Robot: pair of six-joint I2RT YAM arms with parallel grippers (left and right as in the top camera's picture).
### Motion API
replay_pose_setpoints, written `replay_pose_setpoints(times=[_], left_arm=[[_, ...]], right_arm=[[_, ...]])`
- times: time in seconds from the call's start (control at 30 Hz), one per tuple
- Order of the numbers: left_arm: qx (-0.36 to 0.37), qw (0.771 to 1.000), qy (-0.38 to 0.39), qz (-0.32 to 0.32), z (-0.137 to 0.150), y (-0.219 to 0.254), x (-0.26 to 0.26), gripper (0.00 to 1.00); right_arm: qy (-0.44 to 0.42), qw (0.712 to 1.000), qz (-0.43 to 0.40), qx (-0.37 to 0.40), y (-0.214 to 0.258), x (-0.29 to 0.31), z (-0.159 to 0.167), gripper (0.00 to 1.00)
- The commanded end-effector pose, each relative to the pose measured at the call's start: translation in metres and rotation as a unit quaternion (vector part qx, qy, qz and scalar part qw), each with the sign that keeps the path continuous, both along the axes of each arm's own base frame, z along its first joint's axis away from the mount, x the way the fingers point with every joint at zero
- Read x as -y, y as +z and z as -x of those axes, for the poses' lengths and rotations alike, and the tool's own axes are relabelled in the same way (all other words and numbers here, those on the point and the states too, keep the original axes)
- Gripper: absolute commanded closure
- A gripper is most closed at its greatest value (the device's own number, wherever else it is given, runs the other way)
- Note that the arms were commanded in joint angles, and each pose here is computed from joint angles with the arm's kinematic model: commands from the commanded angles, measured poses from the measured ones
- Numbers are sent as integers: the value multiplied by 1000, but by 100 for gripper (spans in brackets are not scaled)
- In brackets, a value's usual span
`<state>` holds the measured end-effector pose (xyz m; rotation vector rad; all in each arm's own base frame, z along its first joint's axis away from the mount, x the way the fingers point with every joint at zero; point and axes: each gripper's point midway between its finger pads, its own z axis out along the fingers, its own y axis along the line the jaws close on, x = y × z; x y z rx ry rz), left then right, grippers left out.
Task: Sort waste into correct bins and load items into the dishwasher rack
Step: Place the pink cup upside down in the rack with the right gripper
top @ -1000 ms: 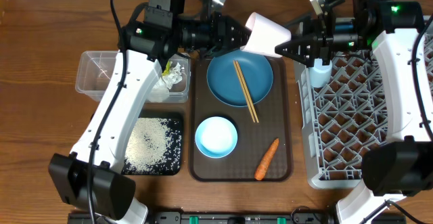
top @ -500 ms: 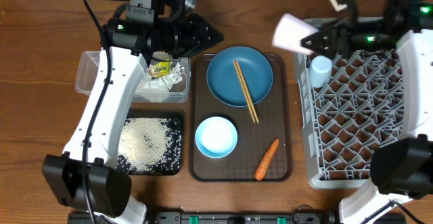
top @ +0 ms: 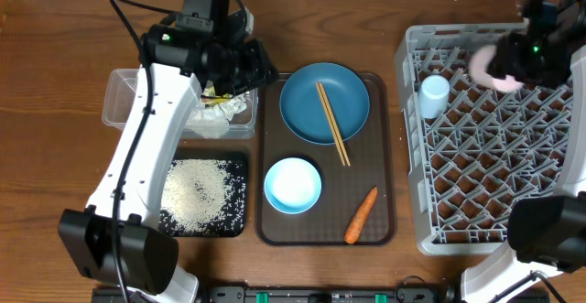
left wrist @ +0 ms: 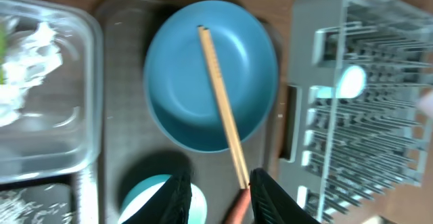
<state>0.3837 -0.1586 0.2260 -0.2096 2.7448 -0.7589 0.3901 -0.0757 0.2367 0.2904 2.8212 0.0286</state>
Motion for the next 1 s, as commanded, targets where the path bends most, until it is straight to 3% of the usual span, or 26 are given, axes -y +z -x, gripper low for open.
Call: replay_pose_setpoints(times=[0.0,0.33,0.97], left_arm=[[9,999,0,-51,1,-7,-7,67],[22,995,-11,-98,6,-11,2,67],[22,995,-11,-100,6,-11,2,67]], right_arm=[[-57,995,84,-5,8,31,7,71],[-53,996,76,-16,-22,30,0,72],[-39,999,34,-13,-96,17,-15,70]])
